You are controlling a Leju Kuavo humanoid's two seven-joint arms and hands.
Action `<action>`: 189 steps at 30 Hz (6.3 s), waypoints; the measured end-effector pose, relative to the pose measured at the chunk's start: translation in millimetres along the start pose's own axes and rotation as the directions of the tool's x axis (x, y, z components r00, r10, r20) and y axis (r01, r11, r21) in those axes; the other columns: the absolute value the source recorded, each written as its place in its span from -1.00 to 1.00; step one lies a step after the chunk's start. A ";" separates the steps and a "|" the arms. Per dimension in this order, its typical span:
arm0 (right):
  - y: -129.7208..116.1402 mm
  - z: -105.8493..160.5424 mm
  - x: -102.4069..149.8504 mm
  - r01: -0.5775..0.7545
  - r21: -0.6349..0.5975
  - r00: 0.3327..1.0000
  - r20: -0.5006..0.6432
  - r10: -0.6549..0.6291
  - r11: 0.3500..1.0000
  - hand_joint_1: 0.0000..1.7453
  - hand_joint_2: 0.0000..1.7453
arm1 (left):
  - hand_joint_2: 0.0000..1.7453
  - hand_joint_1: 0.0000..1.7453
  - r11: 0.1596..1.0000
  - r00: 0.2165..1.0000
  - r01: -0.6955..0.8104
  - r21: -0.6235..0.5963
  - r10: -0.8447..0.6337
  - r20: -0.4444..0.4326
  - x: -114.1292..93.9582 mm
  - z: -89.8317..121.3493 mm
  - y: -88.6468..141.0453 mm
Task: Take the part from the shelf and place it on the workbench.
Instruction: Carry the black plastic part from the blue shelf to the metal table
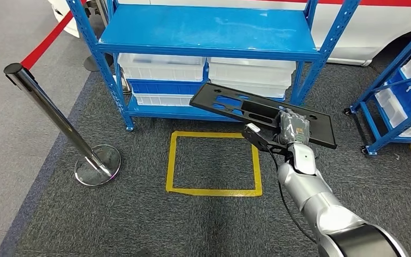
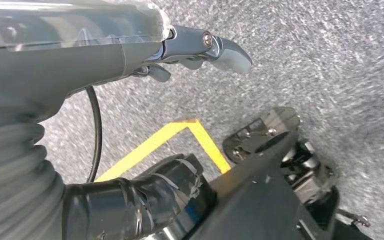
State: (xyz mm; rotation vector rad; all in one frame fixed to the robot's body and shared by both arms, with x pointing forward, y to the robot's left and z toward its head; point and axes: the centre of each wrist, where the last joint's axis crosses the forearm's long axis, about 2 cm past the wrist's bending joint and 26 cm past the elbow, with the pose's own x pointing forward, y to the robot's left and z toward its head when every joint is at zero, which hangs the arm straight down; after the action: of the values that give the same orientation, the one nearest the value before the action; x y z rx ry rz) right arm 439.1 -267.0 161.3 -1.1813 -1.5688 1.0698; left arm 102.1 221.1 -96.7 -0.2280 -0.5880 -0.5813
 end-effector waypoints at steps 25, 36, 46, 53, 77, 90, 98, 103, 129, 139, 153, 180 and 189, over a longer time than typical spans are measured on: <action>2.4 4.9 -3.3 -0.009 -0.020 1.000 -0.002 0.009 1.000 1.00 1.00 | 1.00 -1.00 1.000 1.000 0.004 0.004 -0.004 0.004 -2.0 0.9 1.8; 12.6 20.4 -1.7 -0.023 -0.021 1.000 0.005 0.024 1.000 1.00 1.00 | 1.00 -1.00 1.000 1.000 -0.020 0.020 0.020 0.003 -6.7 2.6 -0.1; 60.1 99.5 25.7 0.010 0.029 0.998 0.057 -0.012 1.000 1.00 1.00 | 1.00 -1.00 0.996 0.998 -0.063 0.057 0.063 0.010 -20.2 7.8 -4.2; 64.9 118.1 34.2 0.028 0.048 0.996 0.082 -0.031 0.998 1.00 1.00 | 1.00 -1.00 0.996 0.998 -0.067 0.060 0.066 0.008 -21.8 8.5 -3.4; 49.8 100.0 46.1 0.011 -0.001 0.989 0.147 -0.011 1.000 1.00 1.00 | 1.00 -1.00 0.997 0.999 -0.052 0.058 0.052 0.000 -20.3 8.1 0.2; 44.5 89.5 64.4 0.050 -0.015 0.981 0.189 -0.047 0.999 1.00 1.00 | 1.00 -1.00 0.997 0.999 -0.045 0.068 0.046 -0.002 -20.3 8.2 2.8; 57.3 106.3 61.3 0.063 0.027 0.982 0.178 -0.067 0.998 1.00 1.00 | 1.00 -1.00 0.996 0.999 -0.035 0.077 0.035 -0.003 -21.3 8.9 5.7; 58.3 109.0 62.4 0.089 0.026 0.979 0.182 -0.092 0.996 1.00 1.00 | 1.00 -1.00 0.996 0.999 -0.038 0.081 0.038 -0.002 -22.7 9.6 6.8; 61.6 116.2 70.8 0.125 0.034 0.975 0.179 -0.129 0.992 1.00 1.00 | 1.00 -1.00 0.993 0.999 -0.044 0.105 0.045 -0.004 -19.4 9.1 16.9; 59.4 111.8 71.3 0.115 0.042 0.974 0.194 -0.121 0.993 1.00 1.00 | 1.00 -1.00 0.993 0.999 -0.042 0.108 0.043 0.000 -17.8 8.5 18.8; 57.1 104.5 75.5 -0.031 0.035 0.969 0.247 0.021 0.999 1.00 1.00 | 1.00 -1.00 0.994 0.999 -0.037 0.106 0.038 -0.001 -17.2 8.3 18.8; 57.1 98.3 99.0 -0.061 0.049 0.933 0.357 0.039 0.997 1.00 1.00 | 1.00 -1.00 0.992 1.000 -0.024 0.124 0.025 -0.004 -14.2 7.7 24.8; 59.9 100.4 99.7 -0.063 0.062 0.932 0.359 0.037 0.996 1.00 1.00 | 1.00 -1.00 0.992 1.000 -0.021 0.127 0.020 0.004 -10.1 6.3 27.4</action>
State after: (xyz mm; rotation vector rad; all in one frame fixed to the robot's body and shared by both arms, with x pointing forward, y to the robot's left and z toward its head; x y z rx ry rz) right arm 339.4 -171.8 93.3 -1.0203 -1.7643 1.4266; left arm 108.1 250.3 -98.5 -0.1146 -0.6218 -0.5217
